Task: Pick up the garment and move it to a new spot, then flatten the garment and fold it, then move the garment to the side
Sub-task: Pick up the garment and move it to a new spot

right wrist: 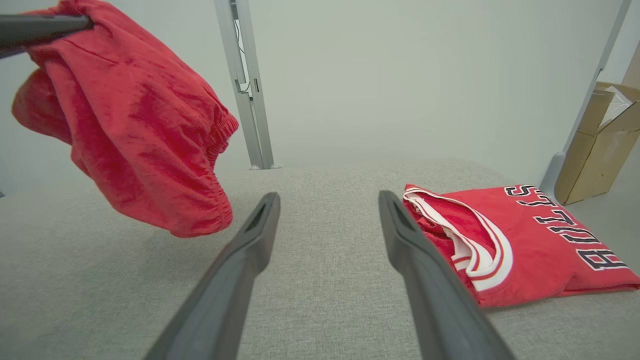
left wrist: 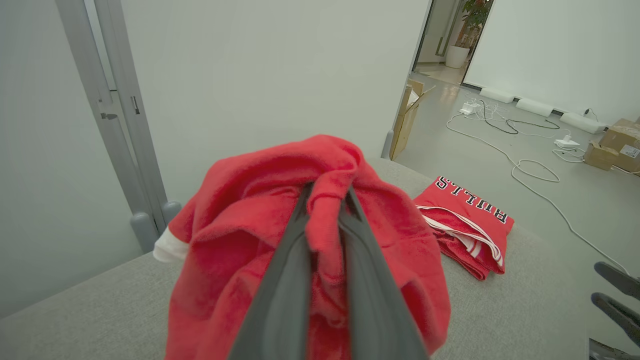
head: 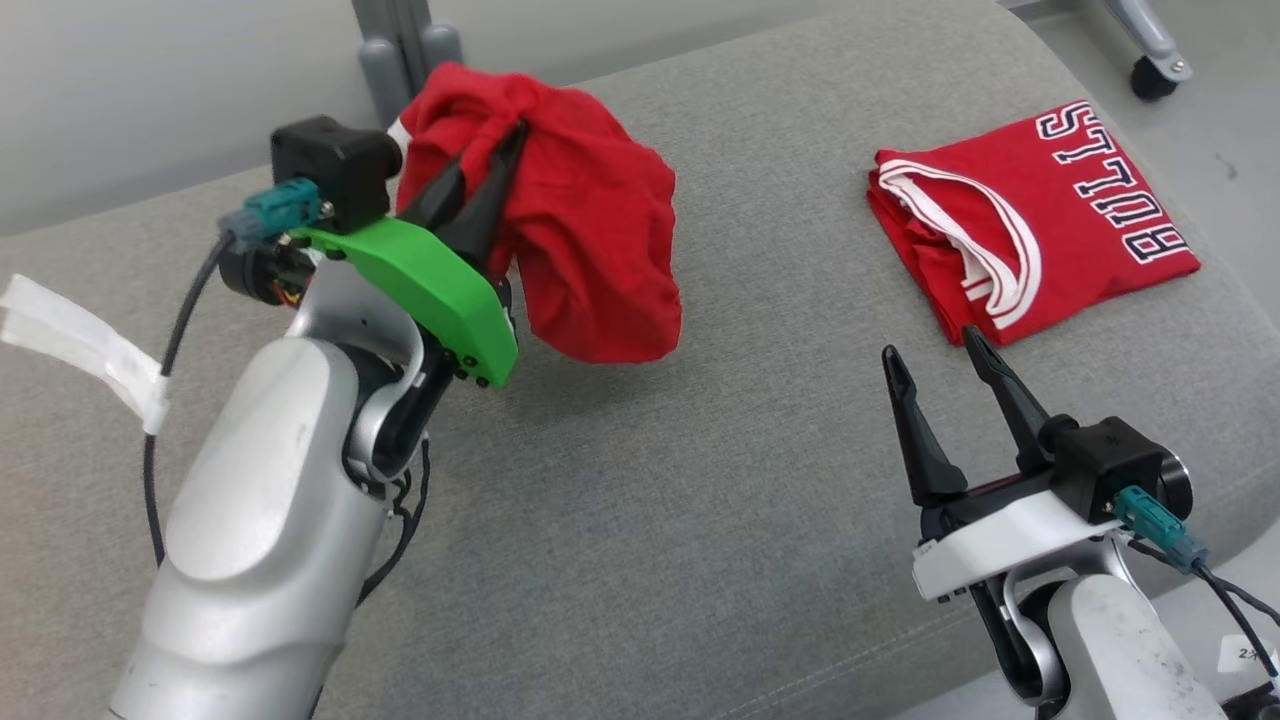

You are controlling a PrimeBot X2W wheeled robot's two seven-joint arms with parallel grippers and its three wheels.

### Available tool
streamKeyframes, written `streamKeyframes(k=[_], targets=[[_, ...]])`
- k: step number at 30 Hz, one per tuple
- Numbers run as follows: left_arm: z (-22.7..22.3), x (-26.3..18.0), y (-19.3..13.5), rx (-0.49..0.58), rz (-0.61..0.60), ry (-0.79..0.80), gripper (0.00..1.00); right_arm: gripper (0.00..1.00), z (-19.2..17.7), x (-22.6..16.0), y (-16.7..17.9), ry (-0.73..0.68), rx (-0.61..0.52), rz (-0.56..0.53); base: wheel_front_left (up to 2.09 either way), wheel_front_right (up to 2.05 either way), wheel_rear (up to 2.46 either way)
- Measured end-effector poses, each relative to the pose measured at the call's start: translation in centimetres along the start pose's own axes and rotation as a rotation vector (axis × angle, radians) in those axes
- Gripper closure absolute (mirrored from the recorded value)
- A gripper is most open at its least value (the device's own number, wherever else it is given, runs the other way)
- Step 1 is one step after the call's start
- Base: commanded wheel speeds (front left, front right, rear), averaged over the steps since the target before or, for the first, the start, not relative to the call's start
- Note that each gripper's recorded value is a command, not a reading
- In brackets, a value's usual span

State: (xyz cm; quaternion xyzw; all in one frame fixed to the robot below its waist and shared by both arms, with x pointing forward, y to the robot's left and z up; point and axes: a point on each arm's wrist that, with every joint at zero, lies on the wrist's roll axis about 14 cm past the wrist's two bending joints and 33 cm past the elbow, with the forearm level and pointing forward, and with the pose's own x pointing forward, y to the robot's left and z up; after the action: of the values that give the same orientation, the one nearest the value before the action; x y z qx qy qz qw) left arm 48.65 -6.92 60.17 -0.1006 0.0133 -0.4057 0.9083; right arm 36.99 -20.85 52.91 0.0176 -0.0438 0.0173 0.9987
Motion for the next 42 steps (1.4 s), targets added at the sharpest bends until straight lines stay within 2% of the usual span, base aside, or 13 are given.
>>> streamKeyframes(k=[5, 6, 7, 10, 12, 16, 21, 33, 36, 42], targets=[[-8.0, 0.5, -0.3, -0.062, -0.004, 0.182, 1.00, 0.00, -0.8, -0.5, -1.2, 0.021, 0.002, -0.049, 0.00, 0.00, 0.00], [-9.8, 0.3, -0.3, -0.077, 0.002, 0.221, 0.64, 0.00, -1.1, -0.6, -1.5, 0.028, 0.001, -0.058, 0.00, 0.00, 0.00], [-11.5, 0.0, -0.3, -0.079, 0.003, 0.262, 0.00, 0.00, -1.3, -0.6, -1.7, 0.033, 0.001, -0.064, 0.00, 0.00, 0.00], [-14.4, -1.0, -0.2, -0.104, 0.025, 0.314, 0.00, 0.00, -1.7, -0.4, -1.6, 0.046, 0.001, -0.060, 0.00, 0.00, 0.00], [-14.7, -1.4, -0.1, -0.129, 0.040, 0.290, 0.00, 0.00, -1.7, -0.2, -1.4, 0.044, -0.001, -0.051, 0.00, 0.00, 0.00], [-13.1, -2.3, 0.9, -0.176, 0.100, 0.158, 0.00, 0.00, -1.6, 0.4, -1.2, 0.038, -0.008, -0.033, 0.00, 0.00, 0.00], [-10.9, -5.3, 2.5, -0.162, 0.164, 0.021, 0.00, 0.00, -1.7, 0.8, 0.0, 0.039, 0.000, 0.008, 0.00, 0.00, 0.00], [-7.6, -17.7, 8.1, -0.127, 0.496, -0.139, 0.00, 0.00, -0.5, 2.0, 3.3, 0.012, 0.010, 0.114, 0.00, 0.00, 0.00], [-6.4, -20.6, 8.8, -0.079, 0.568, -0.172, 0.00, 0.00, -0.3, 2.1, 3.8, 0.006, 0.014, 0.128, 0.00, 0.00, 0.00], [-5.3, -25.8, 9.1, -0.060, 0.704, -0.230, 0.00, 0.00, 0.1, 1.8, 3.6, -0.003, 0.015, 0.121, 0.00, 0.00, 0.00]])
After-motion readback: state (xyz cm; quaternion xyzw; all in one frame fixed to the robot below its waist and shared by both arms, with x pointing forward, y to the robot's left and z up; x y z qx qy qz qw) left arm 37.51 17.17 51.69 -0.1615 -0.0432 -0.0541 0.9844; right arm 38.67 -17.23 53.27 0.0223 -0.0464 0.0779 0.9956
